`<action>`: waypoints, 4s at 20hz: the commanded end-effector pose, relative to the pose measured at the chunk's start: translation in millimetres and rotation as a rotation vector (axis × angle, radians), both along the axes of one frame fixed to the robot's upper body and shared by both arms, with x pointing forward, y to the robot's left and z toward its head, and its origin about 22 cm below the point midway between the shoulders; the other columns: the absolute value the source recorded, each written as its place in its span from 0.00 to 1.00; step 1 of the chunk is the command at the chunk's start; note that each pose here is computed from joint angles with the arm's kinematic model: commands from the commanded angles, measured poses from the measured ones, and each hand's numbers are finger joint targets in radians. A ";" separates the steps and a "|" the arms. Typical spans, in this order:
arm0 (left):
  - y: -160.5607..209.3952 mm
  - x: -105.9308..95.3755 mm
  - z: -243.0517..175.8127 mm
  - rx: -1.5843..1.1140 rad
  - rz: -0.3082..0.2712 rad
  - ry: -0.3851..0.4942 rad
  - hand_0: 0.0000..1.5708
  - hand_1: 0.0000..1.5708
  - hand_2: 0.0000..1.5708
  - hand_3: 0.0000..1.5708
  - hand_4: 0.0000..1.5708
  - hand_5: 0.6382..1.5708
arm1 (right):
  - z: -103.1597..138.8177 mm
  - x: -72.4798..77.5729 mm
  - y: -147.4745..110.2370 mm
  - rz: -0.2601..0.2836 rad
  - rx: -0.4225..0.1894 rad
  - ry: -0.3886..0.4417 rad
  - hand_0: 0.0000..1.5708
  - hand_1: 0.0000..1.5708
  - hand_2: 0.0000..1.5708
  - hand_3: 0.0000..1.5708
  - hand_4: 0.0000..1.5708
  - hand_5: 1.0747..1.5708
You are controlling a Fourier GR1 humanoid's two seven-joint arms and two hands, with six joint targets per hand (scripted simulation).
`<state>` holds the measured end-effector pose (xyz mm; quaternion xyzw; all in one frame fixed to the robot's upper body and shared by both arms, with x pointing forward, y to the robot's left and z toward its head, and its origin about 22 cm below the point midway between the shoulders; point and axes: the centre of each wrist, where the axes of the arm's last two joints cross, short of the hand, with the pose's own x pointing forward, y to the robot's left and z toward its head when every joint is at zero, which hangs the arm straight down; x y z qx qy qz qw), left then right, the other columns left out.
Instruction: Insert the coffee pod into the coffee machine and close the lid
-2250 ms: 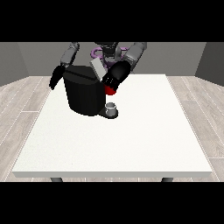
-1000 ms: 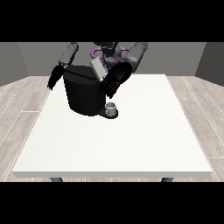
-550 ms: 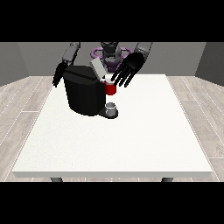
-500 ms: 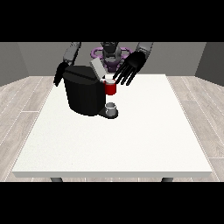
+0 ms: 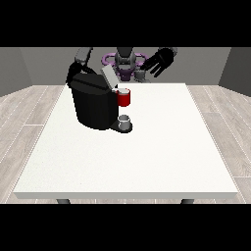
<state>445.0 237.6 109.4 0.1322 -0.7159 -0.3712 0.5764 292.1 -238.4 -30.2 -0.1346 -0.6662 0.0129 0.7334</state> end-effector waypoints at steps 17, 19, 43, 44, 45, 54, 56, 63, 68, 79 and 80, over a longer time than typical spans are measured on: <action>-17.7 -96.2 -165.1 -0.577 0.090 0.379 0.00 0.00 0.00 0.00 0.25 1.00 | 59.2 28.6 -30.9 0.165 -0.039 -0.057 0.00 0.00 0.00 0.00 0.00 1.00; -17.7 -103.4 -164.4 -0.576 0.095 0.417 0.00 0.00 0.00 0.00 0.23 1.00 | 49.2 24.3 -34.0 0.105 0.012 -0.017 0.00 0.00 0.00 0.00 0.00 1.00; 4.7 -136.1 -93.2 -0.584 0.051 0.213 0.00 0.00 0.00 0.00 0.24 1.00 | 79.1 87.6 -9.9 0.167 0.127 -0.032 0.00 0.00 0.00 0.00 0.00 1.00; -0.4 -131.8 -85.7 -0.607 0.030 0.191 0.00 0.00 0.00 0.00 0.22 1.00 | 73.8 86.7 -3.0 0.195 0.110 -0.069 0.00 0.00 0.00 0.00 0.00 1.00; 5.8 -142.4 -101.1 -0.576 0.056 0.139 0.00 0.00 0.00 0.00 0.23 1.00 | 82.7 90.0 -2.8 0.232 0.121 -0.080 0.00 0.00 0.00 0.00 0.00 1.00; 19.5 -144.3 -91.3 -0.589 0.104 0.112 0.00 0.00 0.00 0.00 0.20 1.00 | 122.1 111.6 32.3 0.283 0.083 -0.093 0.00 0.00 0.00 0.00 0.08 1.00; 23.6 -141.5 -70.7 -0.555 0.109 0.074 0.00 0.00 0.00 0.00 0.21 1.00 | 124.6 115.5 15.4 0.269 0.062 -0.113 0.00 0.00 0.00 0.00 0.10 1.00; 20.4 -151.3 -90.6 -0.546 0.123 0.128 0.00 0.00 0.00 0.00 0.22 1.00 | 159.1 125.8 45.8 0.337 -0.008 -0.184 0.00 0.00 0.00 0.00 0.03 1.00; 21.7 -135.3 -74.1 -0.559 0.100 0.058 0.00 0.00 0.00 0.00 0.23 1.00 | 161.1 122.1 66.9 0.416 -0.025 -0.253 0.00 0.00 0.00 0.00 0.00 1.00; -17.9 -134.7 -73.2 -0.535 -0.003 0.109 0.00 0.00 0.00 0.00 0.21 1.00 | 223.2 129.4 75.0 0.350 -0.196 -0.299 0.00 0.00 0.00 0.00 0.19 1.00; -16.6 -130.0 -64.4 -0.522 -0.019 0.074 0.00 0.00 0.00 0.00 0.21 1.00 | 236.9 132.2 70.1 0.330 -0.186 -0.302 0.00 0.00 0.00 0.00 0.17 1.00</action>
